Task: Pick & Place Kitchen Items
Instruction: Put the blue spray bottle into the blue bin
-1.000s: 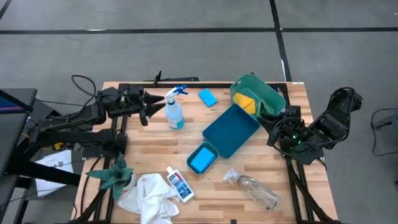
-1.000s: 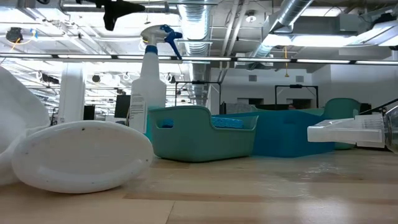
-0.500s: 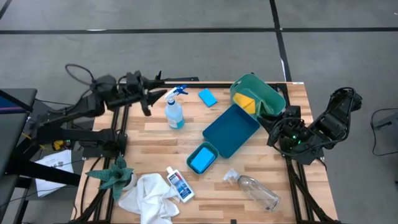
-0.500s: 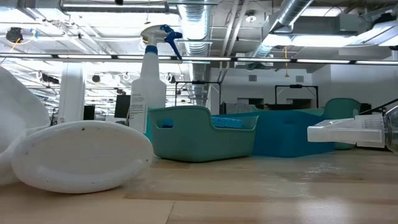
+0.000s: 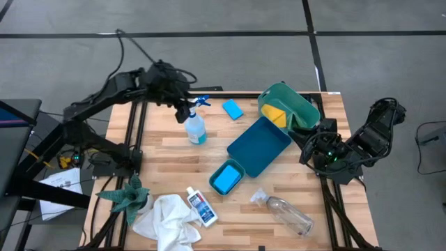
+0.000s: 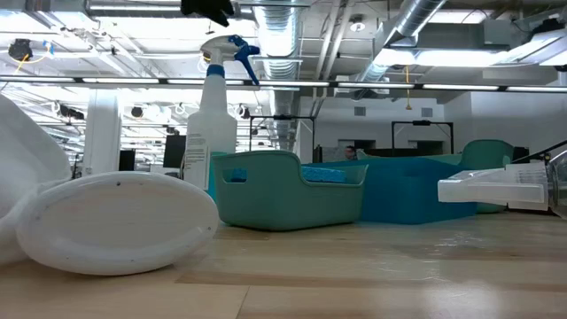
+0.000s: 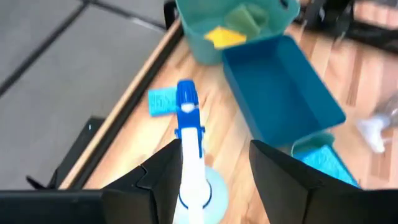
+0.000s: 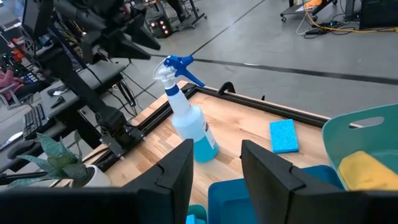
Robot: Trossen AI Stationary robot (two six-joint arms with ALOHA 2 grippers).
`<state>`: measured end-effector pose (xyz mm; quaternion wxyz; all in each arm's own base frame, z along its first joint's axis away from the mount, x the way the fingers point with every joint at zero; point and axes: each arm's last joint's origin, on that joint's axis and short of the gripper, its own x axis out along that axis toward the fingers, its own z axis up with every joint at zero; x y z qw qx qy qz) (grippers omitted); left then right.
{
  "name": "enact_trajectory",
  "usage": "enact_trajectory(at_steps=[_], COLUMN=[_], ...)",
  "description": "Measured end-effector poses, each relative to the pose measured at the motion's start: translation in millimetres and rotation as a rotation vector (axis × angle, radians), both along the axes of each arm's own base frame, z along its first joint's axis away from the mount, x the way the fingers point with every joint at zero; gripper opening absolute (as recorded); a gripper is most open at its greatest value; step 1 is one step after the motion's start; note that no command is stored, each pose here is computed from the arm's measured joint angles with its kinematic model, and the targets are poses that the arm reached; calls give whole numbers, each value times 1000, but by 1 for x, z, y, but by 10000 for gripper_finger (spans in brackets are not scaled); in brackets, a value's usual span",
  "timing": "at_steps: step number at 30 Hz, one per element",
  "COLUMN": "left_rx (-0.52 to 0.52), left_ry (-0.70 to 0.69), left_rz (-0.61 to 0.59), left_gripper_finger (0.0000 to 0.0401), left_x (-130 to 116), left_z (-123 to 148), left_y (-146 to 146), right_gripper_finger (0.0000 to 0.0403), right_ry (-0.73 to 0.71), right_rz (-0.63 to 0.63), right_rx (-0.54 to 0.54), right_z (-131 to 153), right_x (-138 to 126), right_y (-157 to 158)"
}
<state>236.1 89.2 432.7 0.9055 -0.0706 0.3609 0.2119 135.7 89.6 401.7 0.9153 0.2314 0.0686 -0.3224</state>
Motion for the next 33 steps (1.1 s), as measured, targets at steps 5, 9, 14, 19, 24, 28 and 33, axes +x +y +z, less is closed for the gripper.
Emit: enact_trajectory(at_steps=[5,9,14,19,24,28,33], left_rx=[-48,-57,-45,-49,-46,-43,-39], left_ry=[83,106,75,55,79,112,121], left_rz=[15,26,41,40,24,6,3], left_gripper_finger=[204,223,231,223,217,210,192], left_x=[6,9,9,11,26,34,36], left_z=[-11,-15,-13,-13,-23,-30,-33], left_y=[8,12,16,19,25,29,30], right_gripper_finger=[127,127,127,127,127,127,127], right_ry=[7,14,27,39,44,47,57], right_rz=[4,6,7,7,6,8,20], right_rx=[-11,-15,-27,-37,-42,-40,-22], right_z=[0,0,-1,-2,-2,-2,-3], right_x=[0,0,-1,-2,-2,-2,-2], right_y=[0,0,-1,-2,-2,-2,-2])
